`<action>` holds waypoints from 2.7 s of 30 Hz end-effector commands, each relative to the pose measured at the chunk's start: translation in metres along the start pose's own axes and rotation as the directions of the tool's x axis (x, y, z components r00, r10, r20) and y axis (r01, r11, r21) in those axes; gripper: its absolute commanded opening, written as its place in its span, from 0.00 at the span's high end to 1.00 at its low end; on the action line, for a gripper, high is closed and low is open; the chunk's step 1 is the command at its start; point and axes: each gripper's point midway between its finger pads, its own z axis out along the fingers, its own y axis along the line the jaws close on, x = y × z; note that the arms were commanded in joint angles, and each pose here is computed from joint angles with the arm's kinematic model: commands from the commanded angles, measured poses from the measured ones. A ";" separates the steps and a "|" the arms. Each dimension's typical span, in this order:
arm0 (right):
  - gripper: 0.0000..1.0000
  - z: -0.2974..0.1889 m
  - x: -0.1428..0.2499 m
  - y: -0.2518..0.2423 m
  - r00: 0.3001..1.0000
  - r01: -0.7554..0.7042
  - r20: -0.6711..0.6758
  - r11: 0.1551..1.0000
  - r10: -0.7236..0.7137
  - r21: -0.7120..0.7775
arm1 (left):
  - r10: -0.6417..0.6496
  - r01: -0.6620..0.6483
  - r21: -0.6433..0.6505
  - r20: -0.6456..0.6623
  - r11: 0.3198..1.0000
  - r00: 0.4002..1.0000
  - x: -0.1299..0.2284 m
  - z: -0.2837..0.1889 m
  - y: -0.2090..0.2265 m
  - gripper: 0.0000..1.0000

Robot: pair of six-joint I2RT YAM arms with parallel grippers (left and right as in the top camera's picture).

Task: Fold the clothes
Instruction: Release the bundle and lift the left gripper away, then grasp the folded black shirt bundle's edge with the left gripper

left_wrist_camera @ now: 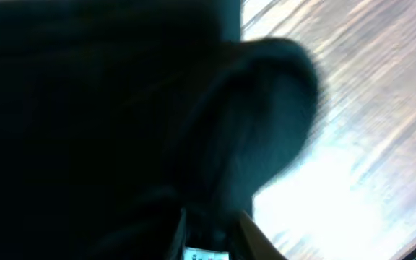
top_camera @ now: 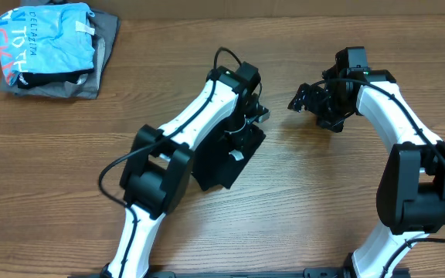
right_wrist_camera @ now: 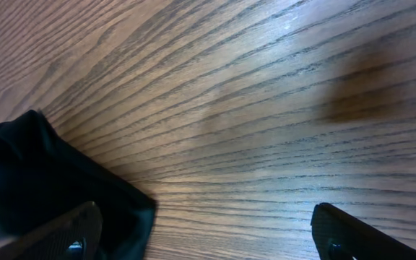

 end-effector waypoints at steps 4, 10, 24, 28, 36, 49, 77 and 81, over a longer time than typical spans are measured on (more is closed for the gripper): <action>0.03 -0.001 0.002 0.003 1.000 0.006 -0.001 1.000 -0.006 -0.009 | 0.017 -0.010 0.099 -0.072 0.995 0.997 0.009 0.034 -0.008 0.28; 0.04 -0.001 0.002 0.004 1.000 0.007 0.000 1.000 -0.007 -0.010 | 0.027 -0.025 0.092 -0.027 0.995 0.999 -0.005 0.011 -0.012 0.03; 0.03 -0.001 0.002 0.003 1.000 0.006 -0.002 1.000 -0.006 -0.008 | 0.021 -0.001 -0.082 0.248 0.997 0.968 -0.056 -0.125 0.023 0.00; 0.03 -0.001 0.002 0.003 1.000 0.009 -0.003 1.000 -0.009 -0.008 | -0.090 0.116 -0.088 0.258 0.989 0.962 -0.039 -0.136 0.082 0.00; 0.03 -0.001 0.001 0.004 1.000 0.011 0.000 1.000 -0.011 -0.009 | -0.191 0.155 0.141 0.300 0.978 0.934 0.007 -0.136 0.158 0.00; 0.03 -0.001 -0.001 0.005 1.000 0.014 0.011 1.000 -0.014 -0.014 | -0.241 0.117 0.379 0.296 0.918 0.924 0.049 -0.088 0.172 0.00; 0.04 -0.001 0.002 0.003 1.000 0.010 -0.001 1.000 -0.010 -0.009 | -0.130 0.016 0.426 0.241 0.905 0.962 0.030 -0.021 0.109 0.83; 0.04 -0.001 0.005 0.002 1.000 0.005 -0.013 1.000 -0.005 -0.004 | -0.142 0.026 0.403 0.262 0.915 0.955 0.023 -0.020 0.115 0.94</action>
